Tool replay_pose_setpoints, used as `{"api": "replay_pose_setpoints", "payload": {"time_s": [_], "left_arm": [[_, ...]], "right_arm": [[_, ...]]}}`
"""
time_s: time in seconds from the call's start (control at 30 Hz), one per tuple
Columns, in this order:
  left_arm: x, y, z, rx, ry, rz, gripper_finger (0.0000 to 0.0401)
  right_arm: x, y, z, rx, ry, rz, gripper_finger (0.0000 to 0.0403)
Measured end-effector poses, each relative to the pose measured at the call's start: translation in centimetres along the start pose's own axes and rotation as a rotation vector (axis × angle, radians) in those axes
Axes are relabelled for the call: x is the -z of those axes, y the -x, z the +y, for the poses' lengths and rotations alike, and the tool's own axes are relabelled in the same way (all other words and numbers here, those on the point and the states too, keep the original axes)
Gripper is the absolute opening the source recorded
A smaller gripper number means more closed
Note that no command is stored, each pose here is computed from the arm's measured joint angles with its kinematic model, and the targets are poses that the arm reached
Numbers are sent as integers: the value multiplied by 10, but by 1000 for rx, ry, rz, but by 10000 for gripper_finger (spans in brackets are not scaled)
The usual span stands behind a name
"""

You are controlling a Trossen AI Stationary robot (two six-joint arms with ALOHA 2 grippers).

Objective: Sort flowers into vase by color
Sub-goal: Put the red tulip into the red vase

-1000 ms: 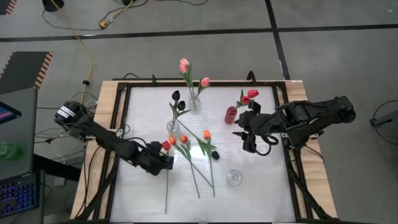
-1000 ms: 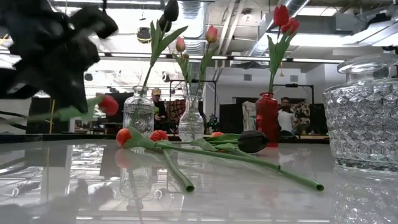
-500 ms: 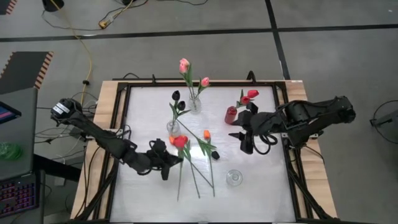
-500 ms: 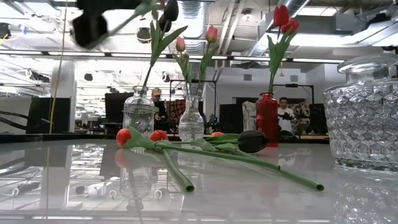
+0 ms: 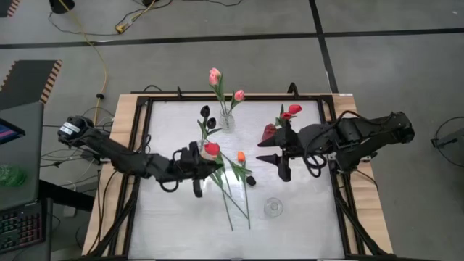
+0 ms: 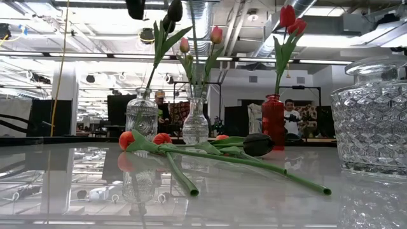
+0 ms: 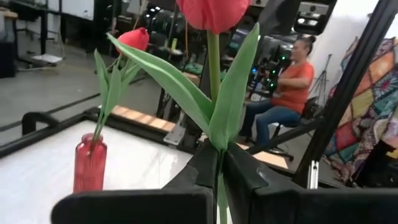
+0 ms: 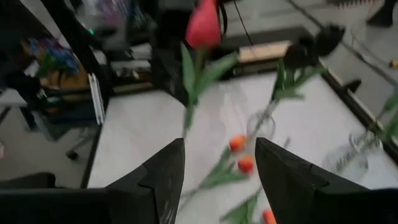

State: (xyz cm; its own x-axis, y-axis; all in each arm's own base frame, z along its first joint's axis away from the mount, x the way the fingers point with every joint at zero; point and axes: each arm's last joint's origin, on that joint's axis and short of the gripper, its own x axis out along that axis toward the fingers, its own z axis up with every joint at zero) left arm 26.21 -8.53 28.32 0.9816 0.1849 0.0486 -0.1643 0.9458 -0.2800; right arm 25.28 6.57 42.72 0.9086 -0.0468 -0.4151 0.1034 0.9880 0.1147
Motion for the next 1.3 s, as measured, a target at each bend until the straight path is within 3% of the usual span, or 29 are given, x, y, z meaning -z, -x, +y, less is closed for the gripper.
{"api": "replay_pose_setpoints", "payload": {"time_s": [0.13,0.57,1.03,1.3], "left_arm": [[-6,-7,7,39,-1,-37,0],[-40,-20,0,133,-149,-142,0],[-41,-20,-1,131,-171,-141,2],[-42,-20,-1,132,-168,-146,3]], "right_arm": [[-4,-6,3,-11,24,-45,224],[16,-74,17,25,63,65,224],[12,-82,20,12,43,6,224],[20,-110,22,14,42,21,217]]}}
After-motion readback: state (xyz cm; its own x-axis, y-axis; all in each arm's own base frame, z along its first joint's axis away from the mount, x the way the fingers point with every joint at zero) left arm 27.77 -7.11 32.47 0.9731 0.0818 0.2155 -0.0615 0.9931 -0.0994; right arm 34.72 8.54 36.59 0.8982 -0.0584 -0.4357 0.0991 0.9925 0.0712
